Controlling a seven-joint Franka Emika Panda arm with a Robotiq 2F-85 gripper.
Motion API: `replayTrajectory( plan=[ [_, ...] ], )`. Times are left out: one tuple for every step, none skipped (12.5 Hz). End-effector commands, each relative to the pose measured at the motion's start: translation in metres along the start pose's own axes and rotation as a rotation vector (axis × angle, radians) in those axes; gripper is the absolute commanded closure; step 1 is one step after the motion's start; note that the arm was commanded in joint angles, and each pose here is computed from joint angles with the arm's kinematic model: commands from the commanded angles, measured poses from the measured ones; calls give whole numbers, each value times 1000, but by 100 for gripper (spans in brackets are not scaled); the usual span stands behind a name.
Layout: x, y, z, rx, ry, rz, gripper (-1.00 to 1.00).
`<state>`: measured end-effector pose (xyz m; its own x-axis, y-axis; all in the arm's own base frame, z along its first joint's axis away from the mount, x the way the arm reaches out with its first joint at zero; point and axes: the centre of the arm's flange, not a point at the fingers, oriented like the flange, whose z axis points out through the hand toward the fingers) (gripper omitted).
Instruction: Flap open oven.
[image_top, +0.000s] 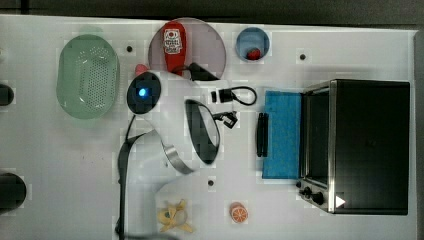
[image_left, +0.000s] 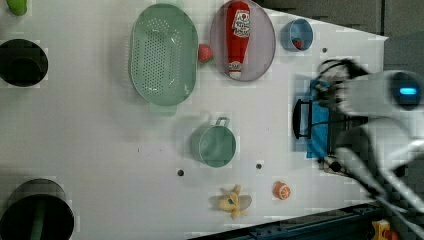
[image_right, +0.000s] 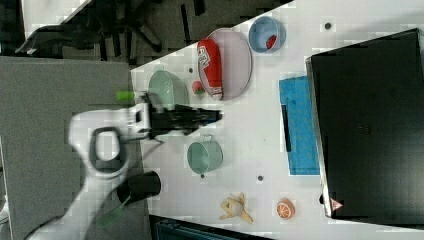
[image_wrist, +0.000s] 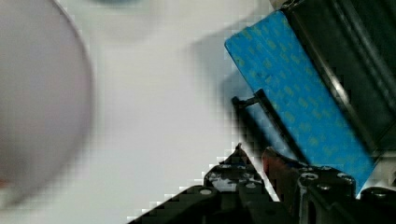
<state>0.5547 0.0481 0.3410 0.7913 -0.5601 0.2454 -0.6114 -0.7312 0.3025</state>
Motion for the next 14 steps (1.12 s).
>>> replayTrajectory(
  plan=[
    [53,81,-73,178,-98,330,65],
    [55,99,-94,235,-161,392,65],
    [56,116,-113,282,-217,438,65],
    [57,132,-132,311,-238,459,65],
    [57,144,-147,325,-237,462,65],
    [54,152,-159,339,-234,463,65],
    [51,158,-167,344,-236,461,65],
    [49,162,-170,343,-242,458,65],
    [47,163,-170,329,-254,455,65],
    [46,163,-169,322,-259,453,65],
    [46,163,-168,322,-260,453,65],
    [47,164,-168,322,-260,454,65],
    [47,164,-168,322,-259,454,65],
    [47,164,-168,322,-260,454,65]
  ],
)
